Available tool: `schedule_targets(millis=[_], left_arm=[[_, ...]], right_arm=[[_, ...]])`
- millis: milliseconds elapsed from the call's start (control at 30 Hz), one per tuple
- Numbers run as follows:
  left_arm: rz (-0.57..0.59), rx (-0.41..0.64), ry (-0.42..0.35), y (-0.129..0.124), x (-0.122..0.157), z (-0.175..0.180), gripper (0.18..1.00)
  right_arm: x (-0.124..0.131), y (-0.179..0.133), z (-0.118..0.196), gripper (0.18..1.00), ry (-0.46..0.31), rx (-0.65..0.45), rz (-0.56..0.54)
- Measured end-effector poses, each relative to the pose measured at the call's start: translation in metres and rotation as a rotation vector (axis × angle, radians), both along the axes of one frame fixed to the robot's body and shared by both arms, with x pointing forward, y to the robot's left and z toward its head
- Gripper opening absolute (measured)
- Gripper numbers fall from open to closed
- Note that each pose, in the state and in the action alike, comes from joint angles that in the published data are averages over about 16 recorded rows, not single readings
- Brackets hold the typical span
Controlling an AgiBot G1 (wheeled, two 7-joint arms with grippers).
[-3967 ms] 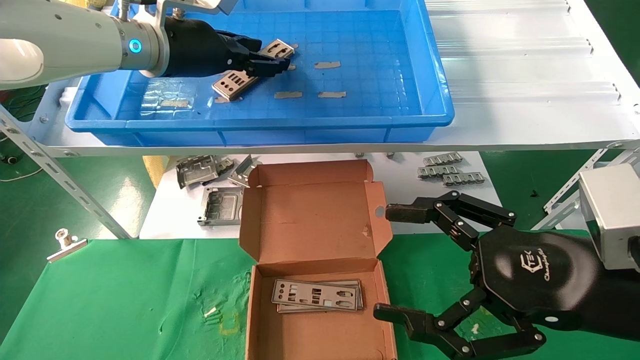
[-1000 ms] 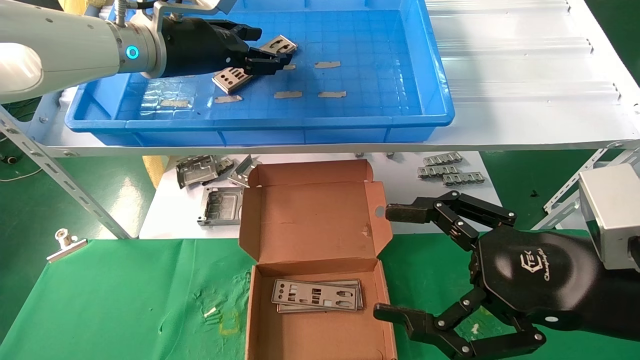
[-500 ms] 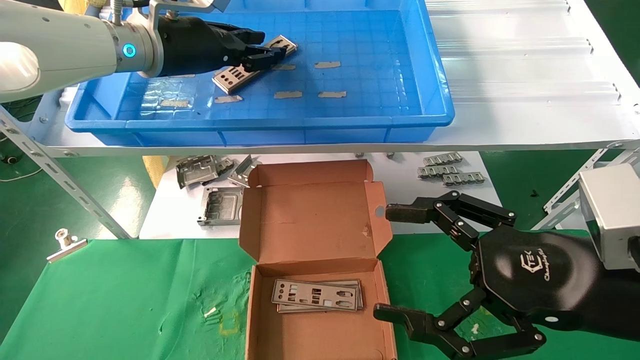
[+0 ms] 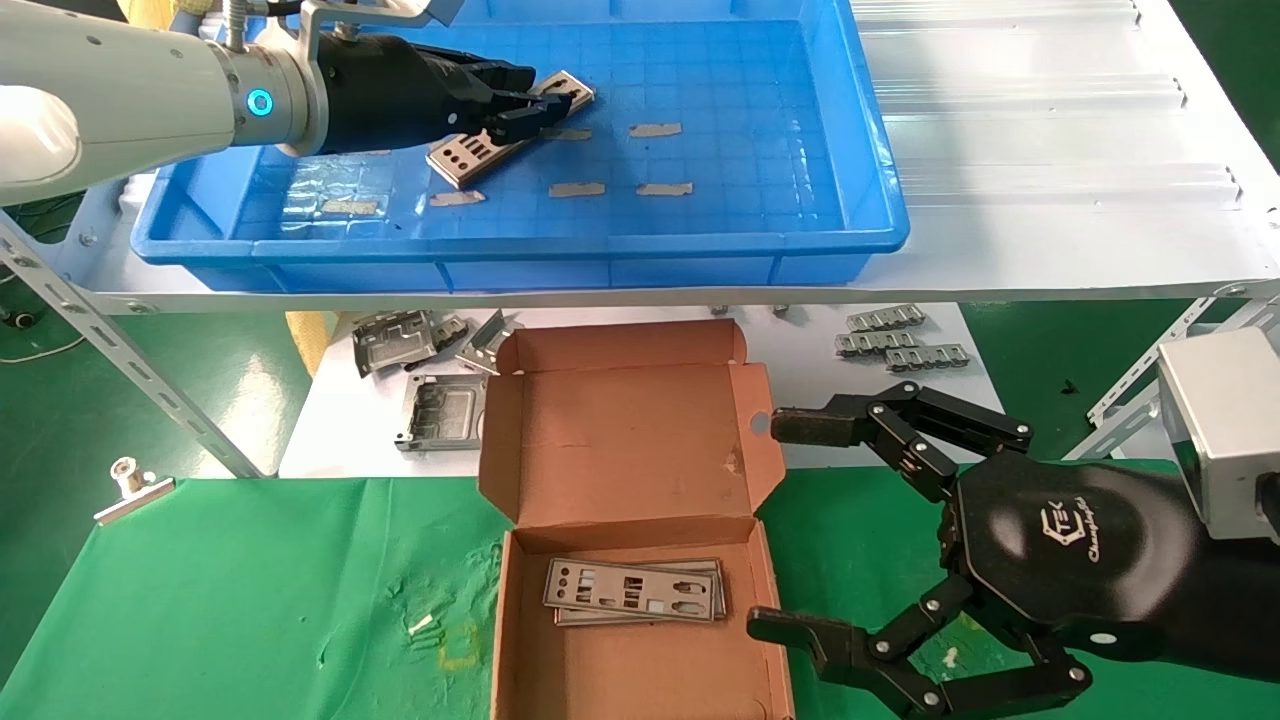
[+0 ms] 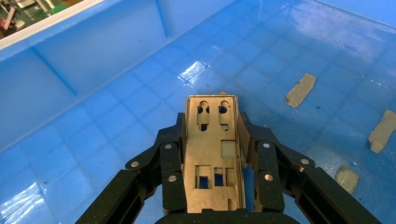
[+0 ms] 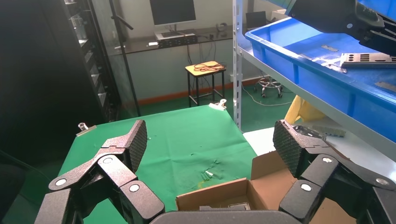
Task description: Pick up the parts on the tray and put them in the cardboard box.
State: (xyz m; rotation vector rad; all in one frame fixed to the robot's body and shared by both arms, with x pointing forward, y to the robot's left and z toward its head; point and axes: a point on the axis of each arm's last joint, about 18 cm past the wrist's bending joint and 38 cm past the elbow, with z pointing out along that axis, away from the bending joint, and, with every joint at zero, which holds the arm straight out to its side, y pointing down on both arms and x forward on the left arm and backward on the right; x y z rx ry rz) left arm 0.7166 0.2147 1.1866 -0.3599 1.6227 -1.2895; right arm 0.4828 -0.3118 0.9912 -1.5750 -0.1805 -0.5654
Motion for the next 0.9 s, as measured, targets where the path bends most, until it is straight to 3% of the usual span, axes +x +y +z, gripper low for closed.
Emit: schedule_targets(millis=[433, 900], left_arm=[[-0.061, -0.004, -0.063, -0.001, -0.019, 0.026, 0.432], [-0.244, 0.044, -0.108, -0.002, -0.065, 0.043, 0.430]], right_arm=[[0.000, 0.000, 0.000, 1.000, 0.000, 0.000, 0.000], [0.000, 0.000, 0.000, 1.000, 0.000, 0.000, 0.000]])
